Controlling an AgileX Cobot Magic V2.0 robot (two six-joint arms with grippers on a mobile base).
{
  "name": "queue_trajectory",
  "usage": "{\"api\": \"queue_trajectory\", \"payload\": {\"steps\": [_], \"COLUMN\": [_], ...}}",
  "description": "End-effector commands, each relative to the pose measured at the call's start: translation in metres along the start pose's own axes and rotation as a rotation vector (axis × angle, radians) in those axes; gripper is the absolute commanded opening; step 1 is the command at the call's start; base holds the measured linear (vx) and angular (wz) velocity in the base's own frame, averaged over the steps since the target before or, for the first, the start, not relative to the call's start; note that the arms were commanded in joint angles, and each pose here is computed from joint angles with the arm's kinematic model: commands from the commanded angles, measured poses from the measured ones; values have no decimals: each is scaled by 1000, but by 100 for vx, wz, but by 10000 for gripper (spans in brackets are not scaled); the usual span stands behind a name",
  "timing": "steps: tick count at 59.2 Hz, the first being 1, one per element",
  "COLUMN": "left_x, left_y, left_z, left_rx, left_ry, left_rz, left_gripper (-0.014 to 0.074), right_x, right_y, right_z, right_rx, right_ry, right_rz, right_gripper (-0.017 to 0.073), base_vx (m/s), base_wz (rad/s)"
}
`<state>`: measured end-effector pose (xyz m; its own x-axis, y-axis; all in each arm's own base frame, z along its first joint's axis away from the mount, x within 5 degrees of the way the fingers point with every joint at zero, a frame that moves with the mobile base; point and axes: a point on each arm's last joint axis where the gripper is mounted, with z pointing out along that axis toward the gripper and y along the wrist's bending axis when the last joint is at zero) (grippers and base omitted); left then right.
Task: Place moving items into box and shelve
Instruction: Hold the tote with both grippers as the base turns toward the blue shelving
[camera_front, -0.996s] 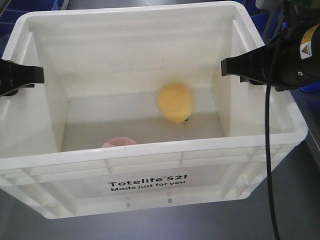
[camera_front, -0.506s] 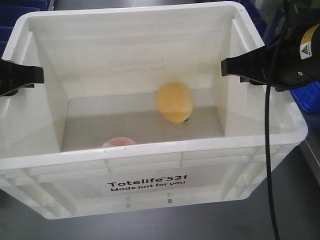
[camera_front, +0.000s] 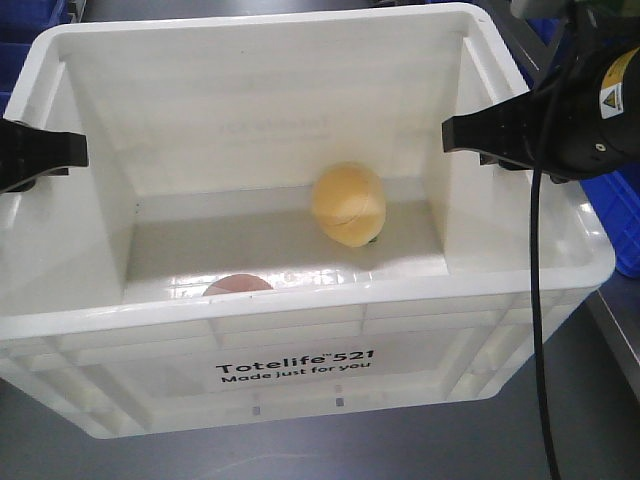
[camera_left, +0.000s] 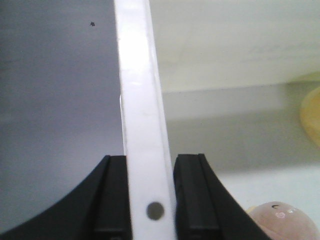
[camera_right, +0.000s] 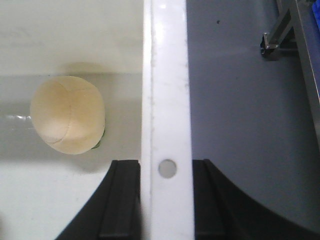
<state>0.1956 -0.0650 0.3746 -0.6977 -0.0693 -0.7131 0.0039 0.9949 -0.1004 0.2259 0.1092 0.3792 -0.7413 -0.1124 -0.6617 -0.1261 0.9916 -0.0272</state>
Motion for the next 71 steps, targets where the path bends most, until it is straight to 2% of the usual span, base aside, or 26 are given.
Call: {"api": "queue_trajectory", "payload": {"steps": [1,71], "left_x": [-19,-19], "left_y": [1,1], "left_z": [-21,-21], "left_rx": [25,25], "left_ry": [-180,-180], "left_rz": [37,37], "left_gripper": [148,148], "right_x": [-18,-18], "right_y": [-9,-9], "right_z": [-23,-23], "right_rx": [11,11], "right_ry": [-185,-185], "right_rz": [-23,-23], "right_gripper": [57,57], "base_vx": [39,39], "base_wz": [-8,-5]}}
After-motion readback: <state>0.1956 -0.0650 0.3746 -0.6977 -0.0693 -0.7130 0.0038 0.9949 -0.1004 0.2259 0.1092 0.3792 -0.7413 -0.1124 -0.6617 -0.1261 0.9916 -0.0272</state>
